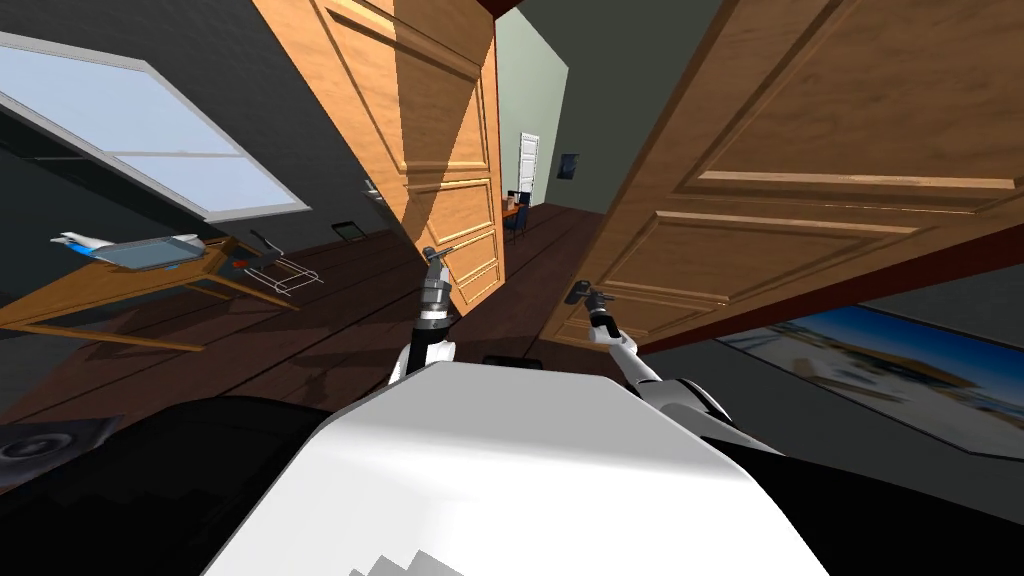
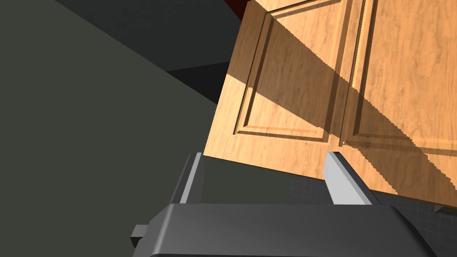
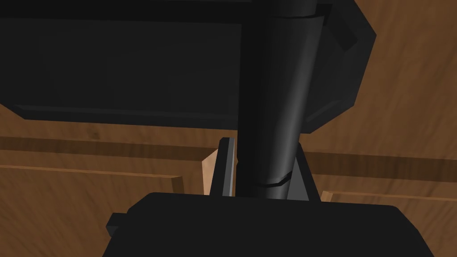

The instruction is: Pull the door open

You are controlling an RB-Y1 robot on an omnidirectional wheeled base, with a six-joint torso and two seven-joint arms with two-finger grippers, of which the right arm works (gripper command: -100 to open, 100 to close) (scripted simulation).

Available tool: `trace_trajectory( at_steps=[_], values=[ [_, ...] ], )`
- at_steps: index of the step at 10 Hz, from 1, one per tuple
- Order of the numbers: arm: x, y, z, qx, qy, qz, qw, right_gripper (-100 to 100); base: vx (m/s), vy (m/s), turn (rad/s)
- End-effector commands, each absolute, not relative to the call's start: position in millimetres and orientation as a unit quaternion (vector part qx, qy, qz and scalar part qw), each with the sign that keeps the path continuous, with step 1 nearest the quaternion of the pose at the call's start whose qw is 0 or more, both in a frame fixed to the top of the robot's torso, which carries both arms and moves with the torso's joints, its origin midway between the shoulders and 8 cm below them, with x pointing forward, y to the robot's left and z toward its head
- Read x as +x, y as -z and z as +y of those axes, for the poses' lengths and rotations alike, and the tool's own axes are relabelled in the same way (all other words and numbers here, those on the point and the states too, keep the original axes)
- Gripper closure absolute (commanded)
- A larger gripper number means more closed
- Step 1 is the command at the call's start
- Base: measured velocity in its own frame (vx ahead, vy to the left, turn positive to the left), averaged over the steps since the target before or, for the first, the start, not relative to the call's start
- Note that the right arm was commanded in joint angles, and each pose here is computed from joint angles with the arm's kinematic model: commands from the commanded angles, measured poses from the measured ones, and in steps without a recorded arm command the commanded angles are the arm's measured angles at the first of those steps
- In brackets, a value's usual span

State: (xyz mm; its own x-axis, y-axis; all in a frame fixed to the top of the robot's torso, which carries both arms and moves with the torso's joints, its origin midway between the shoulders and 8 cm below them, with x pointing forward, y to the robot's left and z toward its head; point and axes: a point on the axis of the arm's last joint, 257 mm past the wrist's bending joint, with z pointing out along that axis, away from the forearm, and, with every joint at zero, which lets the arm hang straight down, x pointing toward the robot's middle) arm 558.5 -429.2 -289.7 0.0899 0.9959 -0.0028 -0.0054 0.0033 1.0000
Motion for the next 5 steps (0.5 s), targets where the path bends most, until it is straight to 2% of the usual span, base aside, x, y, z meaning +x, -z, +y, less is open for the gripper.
trace_trajectory(
  at_steps=[1, 5],
  values=[
    [554.4, 293.2, -423.7, 0.516, -0.482, 0.483, 0.517, 100, -0.216, -0.087, 0.111],
    [549.9, 292.4, -414.6, 0.505, -0.495, 0.495, 0.506, 100, -0.213, -0.072, 0.091]
  ],
)
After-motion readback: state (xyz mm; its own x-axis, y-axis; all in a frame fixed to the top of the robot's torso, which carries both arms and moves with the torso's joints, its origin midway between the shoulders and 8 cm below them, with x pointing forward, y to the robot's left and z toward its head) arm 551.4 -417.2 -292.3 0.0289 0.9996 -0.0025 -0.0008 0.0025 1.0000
